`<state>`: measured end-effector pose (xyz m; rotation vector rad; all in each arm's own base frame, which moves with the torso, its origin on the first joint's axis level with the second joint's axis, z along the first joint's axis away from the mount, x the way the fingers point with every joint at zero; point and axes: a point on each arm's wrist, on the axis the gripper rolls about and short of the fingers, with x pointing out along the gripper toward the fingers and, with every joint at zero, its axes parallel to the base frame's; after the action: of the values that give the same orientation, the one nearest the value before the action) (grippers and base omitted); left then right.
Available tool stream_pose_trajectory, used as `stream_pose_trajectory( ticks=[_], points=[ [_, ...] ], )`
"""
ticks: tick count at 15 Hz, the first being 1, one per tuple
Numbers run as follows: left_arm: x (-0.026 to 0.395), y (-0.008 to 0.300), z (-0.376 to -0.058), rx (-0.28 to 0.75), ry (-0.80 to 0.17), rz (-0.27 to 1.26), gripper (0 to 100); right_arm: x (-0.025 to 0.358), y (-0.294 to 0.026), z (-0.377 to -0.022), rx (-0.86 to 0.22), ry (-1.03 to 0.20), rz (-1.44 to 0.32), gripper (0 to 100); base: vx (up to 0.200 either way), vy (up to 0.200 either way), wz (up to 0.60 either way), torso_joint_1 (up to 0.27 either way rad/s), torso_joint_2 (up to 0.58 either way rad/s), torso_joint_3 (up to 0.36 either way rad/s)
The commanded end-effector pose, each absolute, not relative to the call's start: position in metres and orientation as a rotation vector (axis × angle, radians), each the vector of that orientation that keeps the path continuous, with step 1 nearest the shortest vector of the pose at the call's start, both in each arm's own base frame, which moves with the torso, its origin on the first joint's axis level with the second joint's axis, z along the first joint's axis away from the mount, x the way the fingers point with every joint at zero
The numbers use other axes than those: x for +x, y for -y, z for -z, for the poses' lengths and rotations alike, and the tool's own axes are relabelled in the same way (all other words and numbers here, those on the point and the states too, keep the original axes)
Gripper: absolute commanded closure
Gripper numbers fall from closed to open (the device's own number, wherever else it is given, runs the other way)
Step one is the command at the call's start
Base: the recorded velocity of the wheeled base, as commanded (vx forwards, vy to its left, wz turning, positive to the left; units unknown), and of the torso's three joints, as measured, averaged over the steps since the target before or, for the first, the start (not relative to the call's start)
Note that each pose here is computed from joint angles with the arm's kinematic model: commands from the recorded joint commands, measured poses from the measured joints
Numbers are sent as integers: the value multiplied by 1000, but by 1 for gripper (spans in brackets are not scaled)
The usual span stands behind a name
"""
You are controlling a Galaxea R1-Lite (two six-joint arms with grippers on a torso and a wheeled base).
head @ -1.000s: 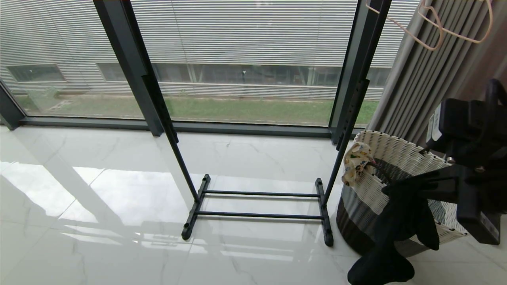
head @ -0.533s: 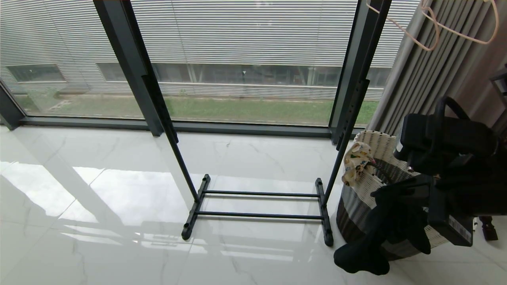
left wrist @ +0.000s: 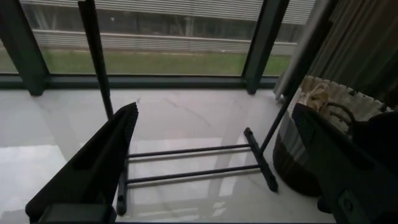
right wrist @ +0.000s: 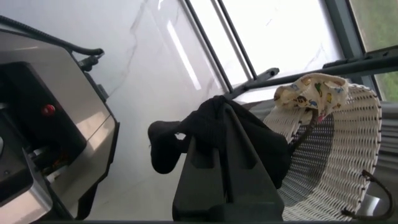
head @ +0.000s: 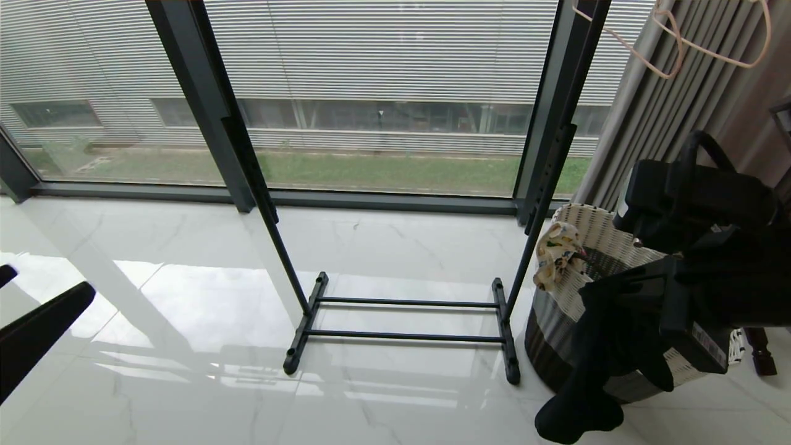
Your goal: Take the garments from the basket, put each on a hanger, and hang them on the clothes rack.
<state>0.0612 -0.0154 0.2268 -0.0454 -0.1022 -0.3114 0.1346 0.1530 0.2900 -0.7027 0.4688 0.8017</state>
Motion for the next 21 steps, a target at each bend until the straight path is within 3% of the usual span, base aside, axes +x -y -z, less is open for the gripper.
stream_pose_trajectory(
  ticks=[1, 2, 3, 5, 7, 10, 14, 19, 21],
  points=[
    [173, 97, -226, -81, -51, 558, 0, 132, -149, -294, -695, -452, -799, 100, 0, 0, 0, 0, 0, 0],
    [177, 107, -217, -70, -92, 576, 0, 132, -149, -294, -694, -450, -799, 100, 0, 0, 0, 0, 0, 0],
    [179, 139, -196, -34, -190, 679, 0, 133, -151, -297, -690, -442, -798, 100, 0, 0, 0, 0, 0, 0],
    [175, 179, -168, 26, -294, 799, 0, 136, -153, -302, -681, -427, -795, 100, 0, 0, 0, 0, 0, 0],
    [165, 222, -135, 104, -359, 815, 0, 135, -152, -309, -663, -407, -785, 100, 0, 0, 0, 0, 0, 0],
    [151, 281, -122, 98, -281, 903, 0, 135, -152, -313, -657, -394, -784, 100, 0, 0, 0, 0, 0, 0],
    [163, 325, -127, 57, -219, 934, 0, 136, -154, -312, -659, -397, -788, 100, 0, 0, 0, 0, 0, 0],
    [212, 335, -119, 34, -196, 815, 0, 131, -158, -313, -667, -387, -815, 100, 0, 0, 0, 0, 0, 0],
    [219, 334, -108, 68, -209, 794, 0, 130, -160, -312, -671, -384, -828, 100, 0, 0, 0, 0, 0, 0]
  ],
)
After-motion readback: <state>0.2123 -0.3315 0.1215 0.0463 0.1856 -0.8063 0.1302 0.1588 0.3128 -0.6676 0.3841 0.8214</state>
